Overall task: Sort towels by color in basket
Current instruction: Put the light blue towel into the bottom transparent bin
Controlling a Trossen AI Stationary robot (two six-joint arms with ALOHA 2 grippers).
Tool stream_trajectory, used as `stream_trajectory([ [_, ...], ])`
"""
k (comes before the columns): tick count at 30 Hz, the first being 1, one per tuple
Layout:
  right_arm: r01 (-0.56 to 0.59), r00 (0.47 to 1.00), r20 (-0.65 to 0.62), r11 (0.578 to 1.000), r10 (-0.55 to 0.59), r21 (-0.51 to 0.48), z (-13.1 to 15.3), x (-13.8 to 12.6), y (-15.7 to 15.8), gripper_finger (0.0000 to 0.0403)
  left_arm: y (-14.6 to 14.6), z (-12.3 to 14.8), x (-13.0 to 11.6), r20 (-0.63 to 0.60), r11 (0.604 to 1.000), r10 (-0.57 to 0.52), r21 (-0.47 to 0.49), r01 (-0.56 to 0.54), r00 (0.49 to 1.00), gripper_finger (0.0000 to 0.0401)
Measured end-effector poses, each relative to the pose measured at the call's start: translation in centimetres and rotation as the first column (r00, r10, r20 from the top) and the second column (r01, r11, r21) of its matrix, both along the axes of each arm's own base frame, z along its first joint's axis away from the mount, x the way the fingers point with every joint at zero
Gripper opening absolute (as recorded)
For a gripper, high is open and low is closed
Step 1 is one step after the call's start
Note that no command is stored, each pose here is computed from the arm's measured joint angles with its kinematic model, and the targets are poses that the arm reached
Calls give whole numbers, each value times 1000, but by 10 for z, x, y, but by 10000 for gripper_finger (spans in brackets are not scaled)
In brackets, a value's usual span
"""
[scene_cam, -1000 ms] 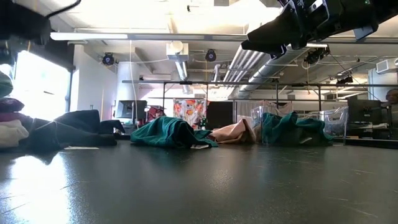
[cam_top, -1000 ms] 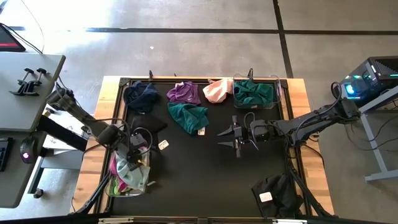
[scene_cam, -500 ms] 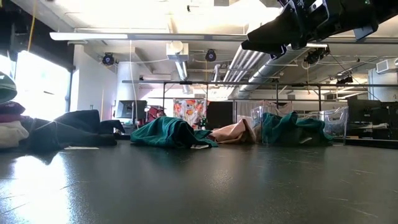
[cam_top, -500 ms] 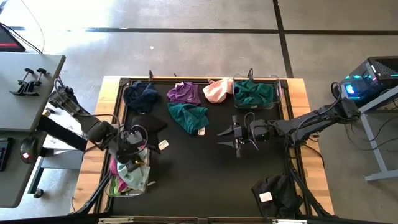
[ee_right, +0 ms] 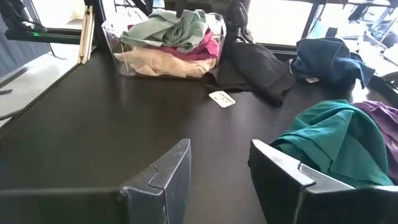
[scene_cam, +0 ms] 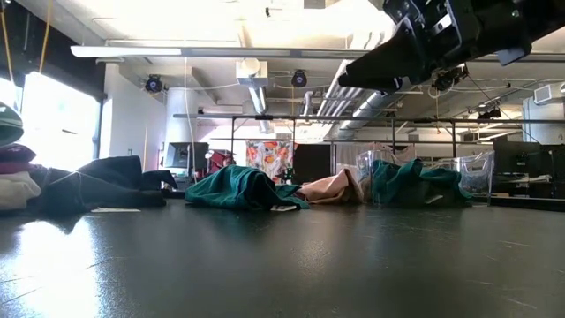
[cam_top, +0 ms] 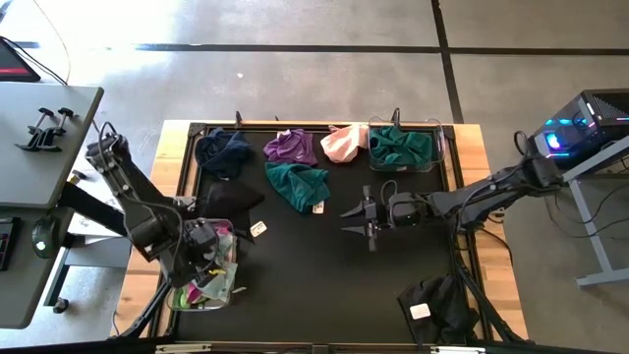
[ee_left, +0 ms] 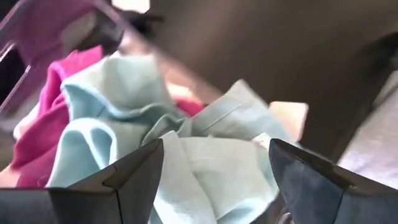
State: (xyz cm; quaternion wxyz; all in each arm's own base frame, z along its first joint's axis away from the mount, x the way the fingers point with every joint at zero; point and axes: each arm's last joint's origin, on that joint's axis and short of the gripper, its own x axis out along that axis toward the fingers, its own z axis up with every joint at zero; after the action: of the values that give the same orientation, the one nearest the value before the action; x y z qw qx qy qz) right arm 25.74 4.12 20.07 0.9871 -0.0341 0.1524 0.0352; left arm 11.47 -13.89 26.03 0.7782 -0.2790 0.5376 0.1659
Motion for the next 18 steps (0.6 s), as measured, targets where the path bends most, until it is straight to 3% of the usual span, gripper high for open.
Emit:
stream_trajectory([
  [8, -5, 999, 39, 1000, 5, -10, -1, 5, 1, 156, -9, -37, -5, -114, 991, 130, 8, -130, 985, 277],
  [13, -5, 999, 39, 1000, 5, -9, -2, 5, 1, 156, -16, -66, -10, -222, 985, 154, -43, -167, 963, 277],
  [18, -5, 999, 44, 1000, 6, -10, -1, 5, 1, 156, -17, -66, -13, -289, 985, 146, -48, -167, 946, 277],
])
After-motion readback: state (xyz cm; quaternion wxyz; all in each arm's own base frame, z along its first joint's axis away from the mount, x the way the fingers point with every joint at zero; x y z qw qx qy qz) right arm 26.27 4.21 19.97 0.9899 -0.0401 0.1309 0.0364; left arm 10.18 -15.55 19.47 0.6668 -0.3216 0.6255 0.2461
